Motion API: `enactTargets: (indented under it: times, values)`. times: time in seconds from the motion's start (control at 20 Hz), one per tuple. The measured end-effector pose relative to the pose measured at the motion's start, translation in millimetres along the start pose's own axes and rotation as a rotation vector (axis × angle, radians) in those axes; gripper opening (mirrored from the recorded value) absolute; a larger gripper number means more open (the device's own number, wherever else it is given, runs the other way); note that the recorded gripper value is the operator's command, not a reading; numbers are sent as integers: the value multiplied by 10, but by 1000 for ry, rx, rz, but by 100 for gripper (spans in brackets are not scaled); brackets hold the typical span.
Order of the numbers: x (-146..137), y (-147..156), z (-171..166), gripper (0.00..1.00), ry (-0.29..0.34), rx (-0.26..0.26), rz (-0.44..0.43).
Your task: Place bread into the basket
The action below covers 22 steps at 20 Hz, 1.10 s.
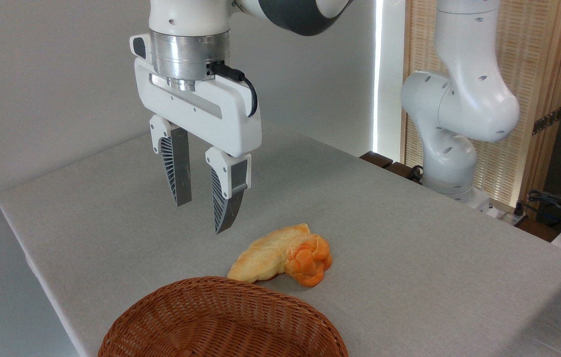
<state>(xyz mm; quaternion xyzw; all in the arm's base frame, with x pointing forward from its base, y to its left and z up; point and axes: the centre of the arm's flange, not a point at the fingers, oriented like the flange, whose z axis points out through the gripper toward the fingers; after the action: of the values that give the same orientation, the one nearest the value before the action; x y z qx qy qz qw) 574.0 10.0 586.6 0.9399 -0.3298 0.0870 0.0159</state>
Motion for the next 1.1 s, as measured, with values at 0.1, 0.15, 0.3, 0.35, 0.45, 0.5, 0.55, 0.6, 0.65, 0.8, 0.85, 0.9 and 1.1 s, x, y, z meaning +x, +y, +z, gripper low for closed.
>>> enactTargets:
  times: [0.1,0.15,0.3,0.35,0.45,0.5,0.55,0.6,0.65,0.8,0.85,0.9,1.1]
  values:
    - [-2,-4,-8,100,0,0,-1]
    - [-7,-8,-8,100,0,0,-2]
    - [-4,-6,-2,100,-2,-1,-1]
    - [-4,-6,-1,100,-2,-1,-1]
    - [-3,-6,1,100,-2,-2,-1]
    - [-3,-6,2,100,-2,-2,-1]
    - [-3,-6,2,100,-2,-2,-1]
    - [-3,-6,2,100,-2,-2,-1]
    - [-3,-6,2,100,-2,-2,-1]
    - [-4,-7,2,100,-2,-2,-1]
    - [-6,-9,2,100,-2,-2,-2]
    - [-9,-13,2,100,-2,-2,-3]
    - [-25,-32,0,100,-3,-1,-7]
